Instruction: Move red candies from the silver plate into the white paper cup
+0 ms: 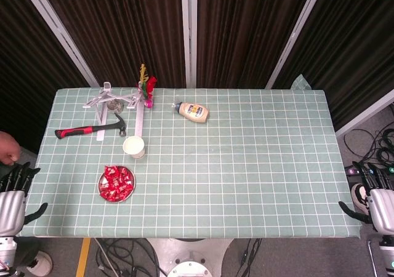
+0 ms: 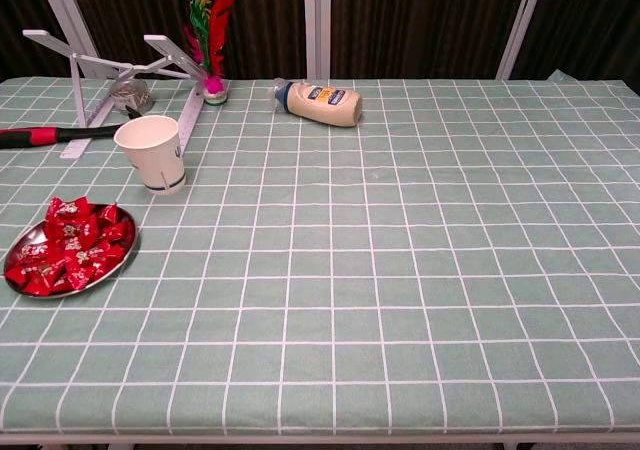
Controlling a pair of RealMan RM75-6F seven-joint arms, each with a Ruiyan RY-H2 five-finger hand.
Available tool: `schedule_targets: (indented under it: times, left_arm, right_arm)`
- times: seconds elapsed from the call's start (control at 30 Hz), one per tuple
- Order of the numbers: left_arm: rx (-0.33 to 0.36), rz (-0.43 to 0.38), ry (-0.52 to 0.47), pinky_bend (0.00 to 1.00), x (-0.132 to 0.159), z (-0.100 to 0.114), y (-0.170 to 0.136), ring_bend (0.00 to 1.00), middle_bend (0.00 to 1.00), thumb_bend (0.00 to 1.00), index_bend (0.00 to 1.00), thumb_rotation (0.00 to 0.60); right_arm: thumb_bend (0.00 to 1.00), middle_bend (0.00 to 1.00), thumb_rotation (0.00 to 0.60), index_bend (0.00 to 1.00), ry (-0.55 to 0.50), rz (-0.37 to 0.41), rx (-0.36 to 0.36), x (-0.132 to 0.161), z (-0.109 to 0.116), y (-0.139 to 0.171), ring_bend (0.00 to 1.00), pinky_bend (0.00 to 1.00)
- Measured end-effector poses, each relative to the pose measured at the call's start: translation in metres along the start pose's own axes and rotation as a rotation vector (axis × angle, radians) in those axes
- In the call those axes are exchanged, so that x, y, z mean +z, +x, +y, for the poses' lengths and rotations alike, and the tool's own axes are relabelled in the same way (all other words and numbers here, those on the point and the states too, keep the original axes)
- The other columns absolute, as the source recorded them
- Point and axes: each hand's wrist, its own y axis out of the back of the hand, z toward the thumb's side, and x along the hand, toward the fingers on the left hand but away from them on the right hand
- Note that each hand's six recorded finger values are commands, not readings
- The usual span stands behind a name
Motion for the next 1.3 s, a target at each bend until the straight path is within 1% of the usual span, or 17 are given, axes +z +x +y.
schedule_targets:
  times: [0.37,0.5,0.57,0.6,0.67,0.7,0.77,0.8,0.83,0.87,0.9,0.97,1.03,1.1,1.27,1.3]
  left_arm:
    - [-0.008,0.0,-0.008,0.15,0.0,-0.002,0.0,0.07,0.16,0.21,0.22,0.6]
    - [-0.02,-0.017,-0.001,0.15,0.001,-0.004,0.005,0.07,0.16,0.2,0.26,0.6]
    - [-0.026,-0.033,0.004,0.17,0.002,-0.005,0.009,0.08,0.17,0.2,0.27,0.6]
    - [-0.028,-0.042,0.005,0.21,0.003,-0.005,0.012,0.11,0.2,0.2,0.28,0.6]
    - [-0.026,-0.064,0.009,0.33,0.004,-0.004,0.021,0.19,0.28,0.2,0.32,0.6]
    - [-0.027,-0.075,0.011,0.46,0.005,-0.004,0.025,0.26,0.33,0.2,0.35,0.6]
    - [-0.033,-0.107,0.01,0.78,0.009,-0.005,0.035,0.42,0.42,0.2,0.43,0.6]
    - [-0.036,-0.123,0.006,0.88,0.012,-0.005,0.039,0.49,0.46,0.2,0.46,0.6]
    - [-0.043,-0.147,0.001,0.96,0.016,-0.006,0.046,0.56,0.51,0.2,0.48,0.6]
    - [-0.049,-0.167,-0.001,0.99,0.019,-0.007,0.051,0.62,0.54,0.2,0.49,0.6]
    - [-0.057,-0.187,-0.001,1.0,0.022,-0.008,0.056,0.66,0.55,0.2,0.49,0.6]
    - [-0.071,-0.24,0.002,1.0,0.033,-0.01,0.069,0.74,0.55,0.2,0.48,0.6]
    - [-0.086,-0.293,0.008,1.0,0.046,-0.014,0.08,0.78,0.53,0.2,0.47,0.6]
    - [-0.108,-0.332,0.015,1.0,0.056,-0.02,0.088,0.81,0.5,0.2,0.43,0.6]
    - [-0.2,-0.409,0.037,1.0,0.083,-0.044,0.104,0.82,0.39,0.18,0.32,0.6]
    - [-0.218,-0.42,0.043,1.0,0.088,-0.049,0.106,0.82,0.38,0.18,0.32,0.6]
  right_arm:
    - [0.11,0.14,0.6,0.08,0.004,0.01,-0.002,0.001,0.001,-0.004,0.0,0.08]
    - [0.11,0.14,0.6,0.08,0.009,0.013,-0.002,0.002,0.002,-0.008,0.0,0.08]
    - [0.11,0.14,0.6,0.08,0.015,0.018,-0.002,0.003,0.003,-0.01,0.0,0.08]
    - [0.11,0.14,0.6,0.08,0.019,0.022,-0.004,0.003,0.004,-0.011,0.0,0.08]
    - [0.11,0.14,0.6,0.08,0.027,0.028,-0.008,0.005,0.006,-0.014,0.0,0.08]
    - [0.11,0.14,0.6,0.08,0.032,0.031,-0.009,0.005,0.007,-0.015,0.0,0.08]
    - [0.11,0.14,0.6,0.08,0.041,0.033,-0.008,0.006,0.008,-0.016,0.0,0.08]
    - [0.11,0.14,0.6,0.08,0.047,0.035,-0.008,0.006,0.009,-0.017,0.0,0.08]
    - [0.11,0.14,0.6,0.08,0.051,0.038,-0.009,0.007,0.01,-0.018,0.0,0.08]
    - [0.11,0.14,0.6,0.08,0.055,0.04,-0.009,0.008,0.011,-0.018,0.0,0.08]
    - [0.11,0.14,0.6,0.08,0.06,0.042,-0.011,0.008,0.012,-0.019,0.0,0.08]
    - [0.11,0.14,0.6,0.08,0.067,0.044,-0.014,0.009,0.014,-0.019,0.0,0.08]
    - [0.11,0.14,0.6,0.08,0.073,0.045,-0.016,0.011,0.015,-0.02,0.0,0.08]
    - [0.11,0.14,0.6,0.08,0.076,0.046,-0.015,0.011,0.016,-0.02,0.0,0.08]
    - [0.11,0.14,0.6,0.08,0.081,0.042,-0.011,0.011,0.016,-0.019,0.0,0.08]
    - [0.11,0.14,0.6,0.08,0.082,0.04,-0.011,0.01,0.016,-0.019,0.0,0.08]
